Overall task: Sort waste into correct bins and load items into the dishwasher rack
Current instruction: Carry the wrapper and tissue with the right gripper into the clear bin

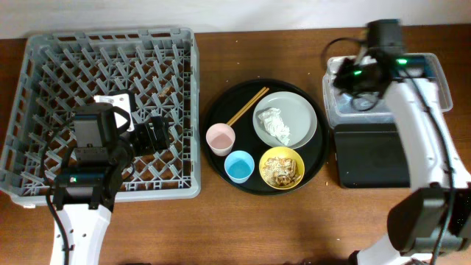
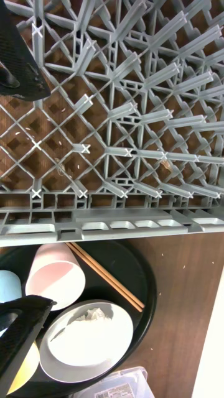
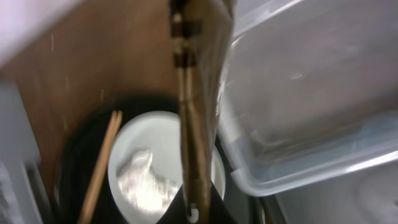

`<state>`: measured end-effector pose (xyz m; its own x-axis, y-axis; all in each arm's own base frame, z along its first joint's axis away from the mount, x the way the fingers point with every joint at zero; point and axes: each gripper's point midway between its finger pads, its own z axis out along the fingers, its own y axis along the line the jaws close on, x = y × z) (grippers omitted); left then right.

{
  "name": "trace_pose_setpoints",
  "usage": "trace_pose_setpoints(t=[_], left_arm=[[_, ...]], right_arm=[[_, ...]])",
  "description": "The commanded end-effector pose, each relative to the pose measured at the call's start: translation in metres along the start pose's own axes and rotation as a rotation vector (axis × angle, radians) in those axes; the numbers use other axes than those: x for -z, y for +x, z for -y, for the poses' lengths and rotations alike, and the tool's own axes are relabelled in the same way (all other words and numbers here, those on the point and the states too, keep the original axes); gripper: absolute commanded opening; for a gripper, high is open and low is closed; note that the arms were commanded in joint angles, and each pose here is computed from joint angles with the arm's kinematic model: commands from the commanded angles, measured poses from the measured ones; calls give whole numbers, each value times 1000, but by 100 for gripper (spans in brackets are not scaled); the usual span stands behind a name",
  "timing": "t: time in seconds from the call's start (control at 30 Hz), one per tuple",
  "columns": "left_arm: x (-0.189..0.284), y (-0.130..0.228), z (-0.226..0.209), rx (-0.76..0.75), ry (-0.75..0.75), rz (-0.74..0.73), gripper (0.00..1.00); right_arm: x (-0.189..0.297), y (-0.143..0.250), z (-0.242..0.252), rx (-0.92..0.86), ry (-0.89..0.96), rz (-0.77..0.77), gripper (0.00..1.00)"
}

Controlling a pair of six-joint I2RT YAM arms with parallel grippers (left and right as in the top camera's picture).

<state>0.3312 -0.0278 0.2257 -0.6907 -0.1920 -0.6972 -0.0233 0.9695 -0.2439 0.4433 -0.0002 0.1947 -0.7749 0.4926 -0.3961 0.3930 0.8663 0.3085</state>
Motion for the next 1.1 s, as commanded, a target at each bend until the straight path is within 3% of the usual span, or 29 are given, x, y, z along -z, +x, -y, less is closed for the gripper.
trace_pose_setpoints(t=[0.0,0.07,0.13,0.2,0.27,0.3,0.33,0.37,0.4,0.47,0.5,0.53,0.57,0.6,0.67,0.73,0.8,0.87,0.97,1.07], left_arm=[[5,-8,4,-21,15,21,99],[5,-8,4,-21,16,20,99],[5,-8,4,-21,16,20,99],[5,-8,4,-21,15,21,99],[5,-8,4,-21,16,21,99],[5,-8,4,-21,16,21,99],[5,-8,4,-21,16,20,99],[5,-8,4,-21,16,20,99],[5,-8,4,-21,16,21,99],[5,-8,4,-20,15,21,99],[5,-8,4,-21,15,20,99],[5,-8,4,-21,16,21,99],[5,-8,4,-21,16,20,99],[5,-8,4,-21,16,21,99],[5,-8,4,-21,15,20,99],[5,-8,4,-21,16,20,99],[5,-8,4,-21,16,20,99],[5,-8,4,-21,15,21,99],[5,-8,4,-21,16,21,99],[5,-8,4,-21,15,20,99]], right_arm=[[-17,-39,56,-434,47,73,4],[-48,-57,79,-435,51,96,9],[-52,-56,60,-204,-46,56,68],[-31,-56,32,-88,-159,60,68],[-1,-17,-27,170,-267,2,63],[-14,46,-61,413,-239,-137,62],[-28,75,-69,505,-179,-188,62],[-52,109,-75,608,-71,-226,70],[-76,136,-81,697,1,-241,77],[-115,162,-80,793,114,-249,79],[-131,163,-74,804,157,-244,78],[-149,163,-67,789,169,-254,67],[-163,160,-54,759,186,-272,43],[-164,158,-47,707,183,-290,6],[-133,144,-56,655,97,-299,4],[-67,118,-84,564,-63,-232,4],[-10,81,-73,334,-80,-114,4],[36,46,-10,-7,30,-28,4],[31,29,87,-268,286,8,4],[0,76,144,-387,415,-138,4]])
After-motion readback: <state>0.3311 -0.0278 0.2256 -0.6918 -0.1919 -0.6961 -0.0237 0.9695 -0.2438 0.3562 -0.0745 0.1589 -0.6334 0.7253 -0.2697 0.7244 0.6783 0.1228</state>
